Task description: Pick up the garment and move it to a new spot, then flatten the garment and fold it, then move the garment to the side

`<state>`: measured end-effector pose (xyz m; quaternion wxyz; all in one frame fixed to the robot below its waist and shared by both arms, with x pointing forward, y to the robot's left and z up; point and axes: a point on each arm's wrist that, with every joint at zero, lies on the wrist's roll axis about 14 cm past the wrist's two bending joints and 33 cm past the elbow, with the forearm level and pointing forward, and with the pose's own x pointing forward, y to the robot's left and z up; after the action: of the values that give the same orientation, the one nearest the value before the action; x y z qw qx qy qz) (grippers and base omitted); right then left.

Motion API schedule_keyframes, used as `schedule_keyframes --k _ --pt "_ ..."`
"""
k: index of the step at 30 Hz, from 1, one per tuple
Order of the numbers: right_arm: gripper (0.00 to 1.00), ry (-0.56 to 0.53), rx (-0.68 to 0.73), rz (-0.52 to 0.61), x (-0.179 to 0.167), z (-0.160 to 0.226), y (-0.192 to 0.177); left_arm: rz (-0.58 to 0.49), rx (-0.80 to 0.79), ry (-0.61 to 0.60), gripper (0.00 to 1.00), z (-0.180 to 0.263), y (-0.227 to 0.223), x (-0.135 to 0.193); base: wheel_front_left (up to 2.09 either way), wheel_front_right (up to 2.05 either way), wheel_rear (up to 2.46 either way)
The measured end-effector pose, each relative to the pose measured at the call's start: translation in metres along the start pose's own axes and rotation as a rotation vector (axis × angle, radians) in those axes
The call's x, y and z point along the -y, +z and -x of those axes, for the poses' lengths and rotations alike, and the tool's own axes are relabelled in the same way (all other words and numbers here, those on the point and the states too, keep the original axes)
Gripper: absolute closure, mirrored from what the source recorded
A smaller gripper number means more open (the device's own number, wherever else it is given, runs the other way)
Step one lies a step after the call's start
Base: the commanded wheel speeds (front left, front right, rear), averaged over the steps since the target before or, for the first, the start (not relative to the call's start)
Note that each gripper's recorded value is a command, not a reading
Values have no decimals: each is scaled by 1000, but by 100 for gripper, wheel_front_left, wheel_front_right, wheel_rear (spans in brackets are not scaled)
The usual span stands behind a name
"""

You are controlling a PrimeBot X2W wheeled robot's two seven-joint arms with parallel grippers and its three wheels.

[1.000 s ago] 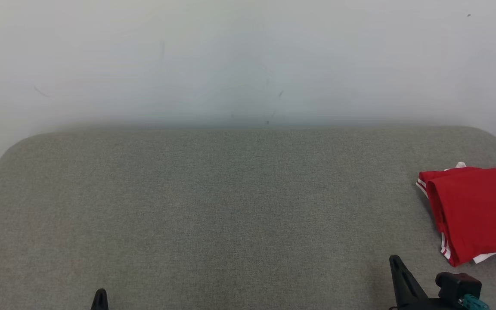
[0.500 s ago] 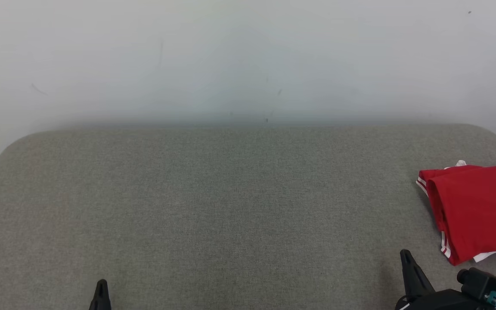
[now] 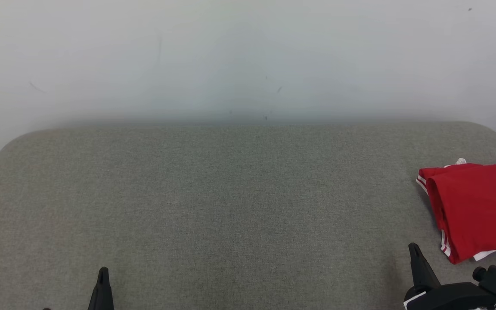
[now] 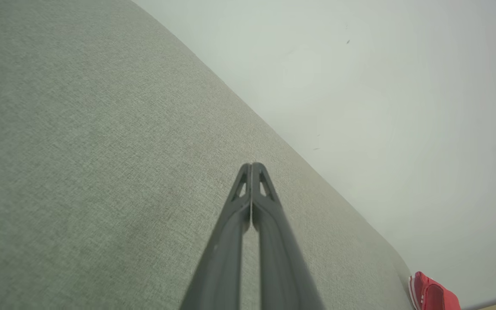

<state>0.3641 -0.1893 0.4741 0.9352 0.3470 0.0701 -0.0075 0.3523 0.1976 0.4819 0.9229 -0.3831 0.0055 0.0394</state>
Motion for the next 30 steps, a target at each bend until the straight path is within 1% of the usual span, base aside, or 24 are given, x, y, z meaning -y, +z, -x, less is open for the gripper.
schedule_keyframes --k 19,29,30 --pt "100 6 35 -229 1 -7 15 214 -21 -1 100 -13 -1 7 0 0 0" --pt "100 5 48 -343 4 -8 20 308 -31 -11 100 -20 -1 13 0 0 0" --pt "100 7 50 -362 4 -9 21 333 -35 -7 100 -20 -3 12 0 0 0"
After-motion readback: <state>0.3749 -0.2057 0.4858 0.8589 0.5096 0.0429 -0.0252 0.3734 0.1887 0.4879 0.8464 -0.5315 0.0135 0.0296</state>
